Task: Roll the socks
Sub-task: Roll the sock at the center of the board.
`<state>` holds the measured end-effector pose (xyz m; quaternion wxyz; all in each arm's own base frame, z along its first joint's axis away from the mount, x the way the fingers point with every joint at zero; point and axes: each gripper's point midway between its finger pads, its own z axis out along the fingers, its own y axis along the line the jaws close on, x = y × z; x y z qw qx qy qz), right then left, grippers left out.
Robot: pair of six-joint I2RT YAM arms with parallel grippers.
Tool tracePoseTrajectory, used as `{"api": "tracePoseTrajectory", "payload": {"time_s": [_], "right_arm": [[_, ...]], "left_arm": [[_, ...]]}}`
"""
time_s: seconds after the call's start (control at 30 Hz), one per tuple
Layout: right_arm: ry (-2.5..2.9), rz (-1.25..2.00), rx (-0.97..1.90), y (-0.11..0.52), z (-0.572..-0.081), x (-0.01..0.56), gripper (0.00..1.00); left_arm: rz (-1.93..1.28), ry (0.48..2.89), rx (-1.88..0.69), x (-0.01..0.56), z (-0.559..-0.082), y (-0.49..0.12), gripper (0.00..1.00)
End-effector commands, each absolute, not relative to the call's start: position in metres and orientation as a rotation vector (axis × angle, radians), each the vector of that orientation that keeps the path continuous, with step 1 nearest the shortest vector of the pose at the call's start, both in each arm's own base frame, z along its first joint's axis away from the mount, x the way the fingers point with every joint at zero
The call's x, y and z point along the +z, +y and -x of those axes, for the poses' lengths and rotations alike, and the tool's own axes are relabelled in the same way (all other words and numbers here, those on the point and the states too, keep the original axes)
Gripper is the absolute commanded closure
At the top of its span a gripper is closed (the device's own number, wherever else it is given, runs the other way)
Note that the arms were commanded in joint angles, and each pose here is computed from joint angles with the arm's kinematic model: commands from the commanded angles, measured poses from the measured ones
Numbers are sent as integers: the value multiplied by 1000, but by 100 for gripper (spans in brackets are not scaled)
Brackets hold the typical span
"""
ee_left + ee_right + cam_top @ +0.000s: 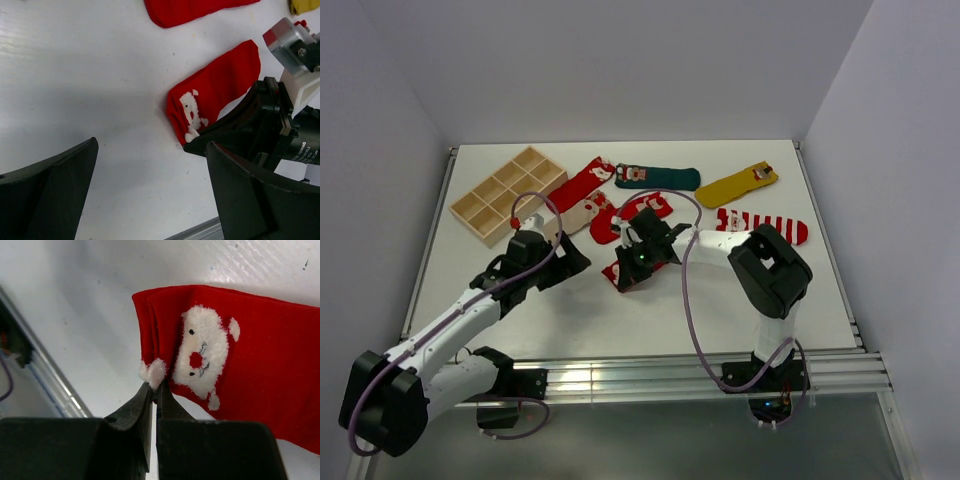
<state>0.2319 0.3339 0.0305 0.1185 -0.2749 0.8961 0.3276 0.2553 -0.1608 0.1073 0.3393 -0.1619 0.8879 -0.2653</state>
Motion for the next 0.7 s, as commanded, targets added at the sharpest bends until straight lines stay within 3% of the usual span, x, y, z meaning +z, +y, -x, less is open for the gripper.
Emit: {"api": "tracePoseTrajectory", "payload": {"time_s": [0.0, 0.67], "right_arm": [[2577, 725, 1202, 348, -234, 44, 100], [2714, 349, 1499, 321, -248, 7, 100]], "left_arm": [[435, 2202, -818, 127, -272, -184, 5], [430, 2353, -783, 72, -280, -207, 33]]}}
